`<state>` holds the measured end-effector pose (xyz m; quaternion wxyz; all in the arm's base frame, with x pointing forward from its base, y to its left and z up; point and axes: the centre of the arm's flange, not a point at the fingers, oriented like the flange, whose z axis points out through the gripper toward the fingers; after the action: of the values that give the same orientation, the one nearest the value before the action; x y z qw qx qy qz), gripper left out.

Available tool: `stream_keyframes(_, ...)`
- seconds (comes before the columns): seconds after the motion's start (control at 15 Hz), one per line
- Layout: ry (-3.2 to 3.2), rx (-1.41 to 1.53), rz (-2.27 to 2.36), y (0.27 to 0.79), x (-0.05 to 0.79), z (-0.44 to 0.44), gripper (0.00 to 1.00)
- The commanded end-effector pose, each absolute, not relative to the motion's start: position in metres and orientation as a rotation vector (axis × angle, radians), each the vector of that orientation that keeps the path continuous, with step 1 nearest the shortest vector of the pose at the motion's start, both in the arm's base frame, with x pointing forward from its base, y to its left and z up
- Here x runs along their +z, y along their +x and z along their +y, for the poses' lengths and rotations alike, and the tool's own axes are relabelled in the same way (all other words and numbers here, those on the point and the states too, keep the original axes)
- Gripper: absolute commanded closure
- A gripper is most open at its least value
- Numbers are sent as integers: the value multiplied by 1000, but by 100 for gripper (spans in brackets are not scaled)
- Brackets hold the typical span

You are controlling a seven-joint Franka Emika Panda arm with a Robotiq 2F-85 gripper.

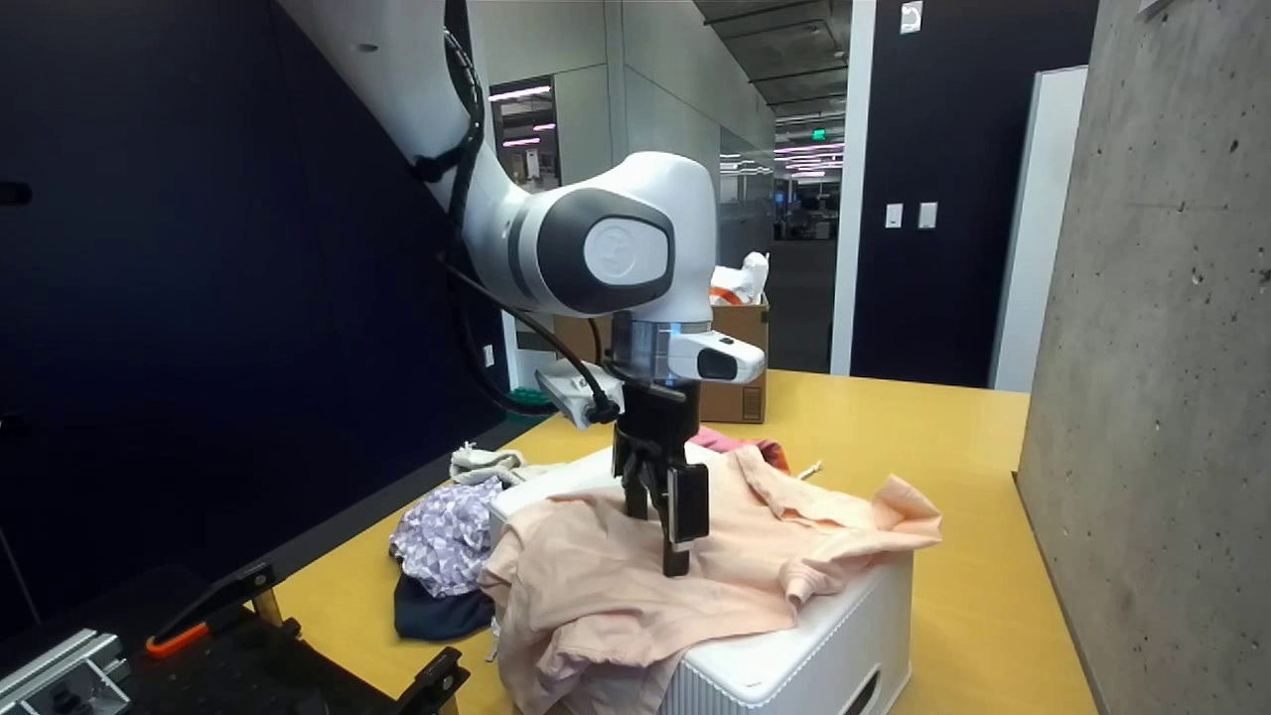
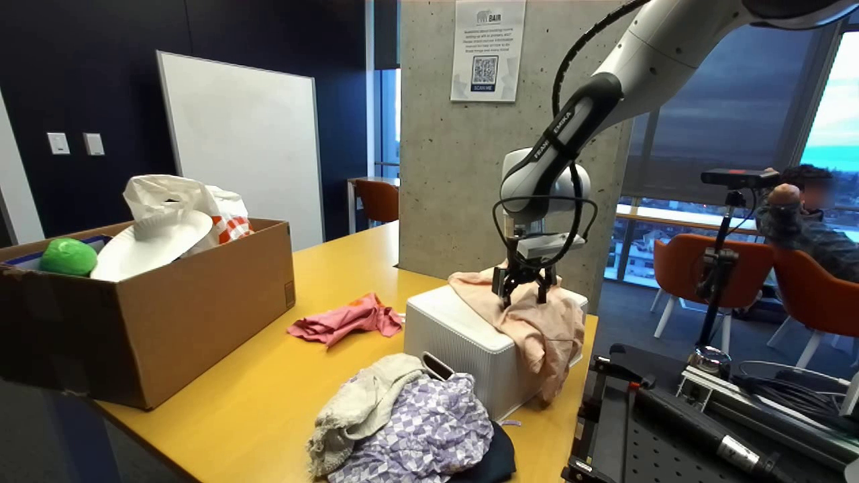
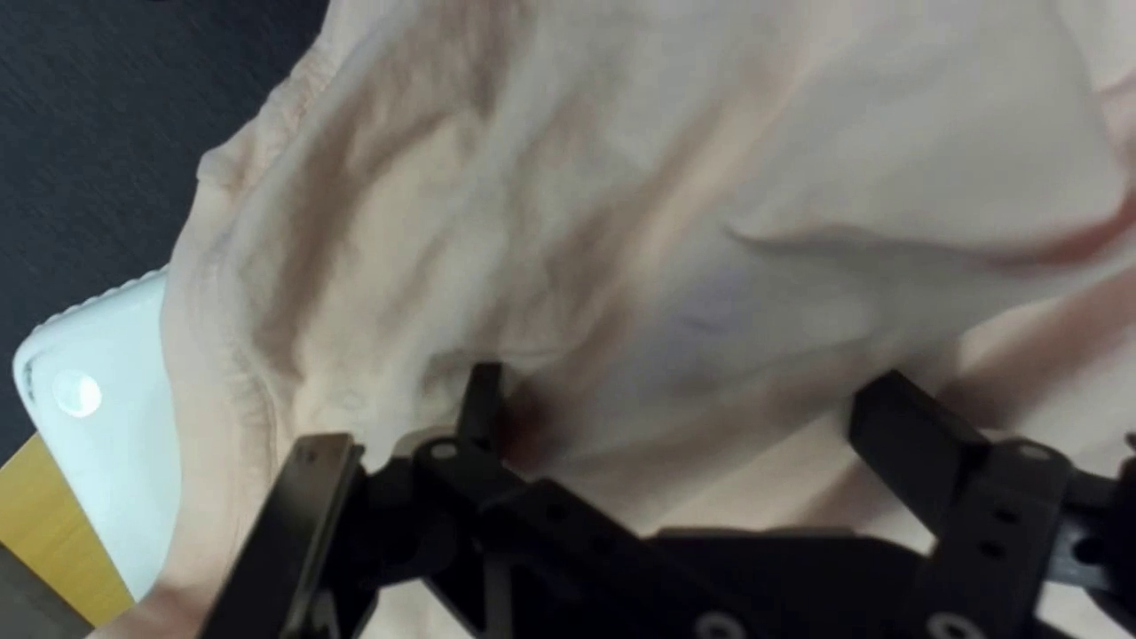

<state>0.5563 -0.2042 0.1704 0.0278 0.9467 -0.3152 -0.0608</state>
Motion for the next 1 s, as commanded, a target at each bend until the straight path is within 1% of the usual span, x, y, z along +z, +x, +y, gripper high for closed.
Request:
stream_keyframes(0.0, 2938, -173, -946, 562, 164, -198, 0)
stream_keyframes(0.93, 2944, -150, -899, 610, 161, -192, 0)
